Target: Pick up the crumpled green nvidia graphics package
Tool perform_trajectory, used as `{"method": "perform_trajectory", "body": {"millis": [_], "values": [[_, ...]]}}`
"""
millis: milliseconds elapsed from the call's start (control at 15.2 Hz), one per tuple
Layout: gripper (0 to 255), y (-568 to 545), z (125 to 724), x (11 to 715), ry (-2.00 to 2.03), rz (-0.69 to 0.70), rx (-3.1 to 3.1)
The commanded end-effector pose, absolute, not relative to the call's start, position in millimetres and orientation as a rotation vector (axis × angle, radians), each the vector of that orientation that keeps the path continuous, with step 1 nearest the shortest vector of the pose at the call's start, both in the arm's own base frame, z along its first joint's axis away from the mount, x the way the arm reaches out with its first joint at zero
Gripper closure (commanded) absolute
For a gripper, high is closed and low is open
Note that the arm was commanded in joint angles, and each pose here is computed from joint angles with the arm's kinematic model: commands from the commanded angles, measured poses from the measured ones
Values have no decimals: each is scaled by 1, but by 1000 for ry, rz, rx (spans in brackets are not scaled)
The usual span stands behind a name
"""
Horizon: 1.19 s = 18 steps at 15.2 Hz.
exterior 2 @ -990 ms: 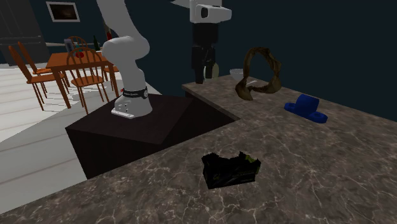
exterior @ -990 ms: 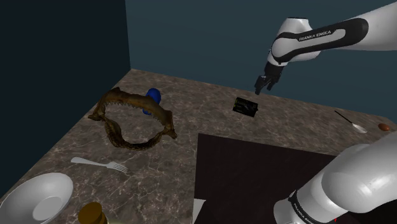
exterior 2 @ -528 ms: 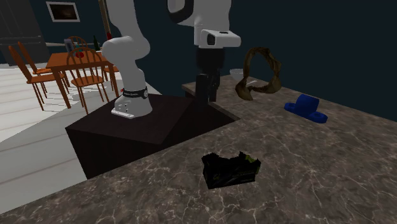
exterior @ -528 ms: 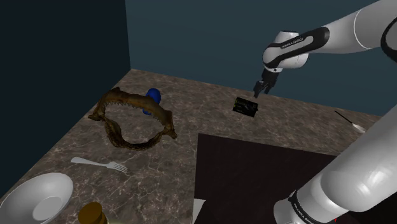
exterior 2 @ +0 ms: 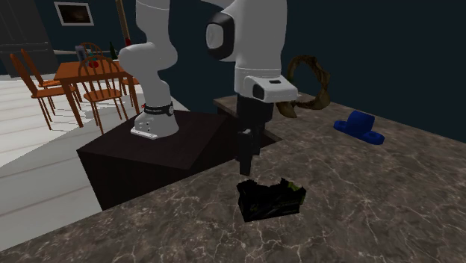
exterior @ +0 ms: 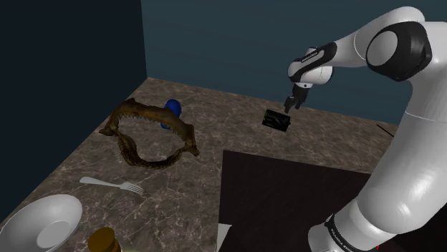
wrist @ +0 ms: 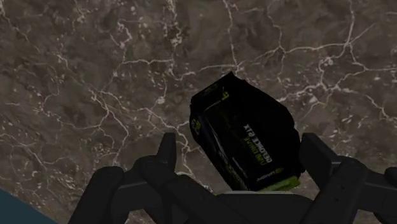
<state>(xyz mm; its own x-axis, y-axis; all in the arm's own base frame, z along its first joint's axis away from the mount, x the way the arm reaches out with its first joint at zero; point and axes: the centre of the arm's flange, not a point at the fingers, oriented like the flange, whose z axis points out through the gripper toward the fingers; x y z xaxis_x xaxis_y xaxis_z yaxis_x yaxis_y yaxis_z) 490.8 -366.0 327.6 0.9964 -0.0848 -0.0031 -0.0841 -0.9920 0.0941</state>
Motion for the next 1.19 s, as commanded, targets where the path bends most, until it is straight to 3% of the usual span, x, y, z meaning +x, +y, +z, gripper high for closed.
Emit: {"method": "perform_trajectory", "body": {"millis": [0, 792, 858, 1122], "values": [[0, -388, 307, 499, -125, -17, 3049], [0, -408, 251, 507, -122, -25, 3052], [255, -408, 251, 507, -122, -25, 3052], [255, -408, 251, 507, -122, -25, 3052]]}}
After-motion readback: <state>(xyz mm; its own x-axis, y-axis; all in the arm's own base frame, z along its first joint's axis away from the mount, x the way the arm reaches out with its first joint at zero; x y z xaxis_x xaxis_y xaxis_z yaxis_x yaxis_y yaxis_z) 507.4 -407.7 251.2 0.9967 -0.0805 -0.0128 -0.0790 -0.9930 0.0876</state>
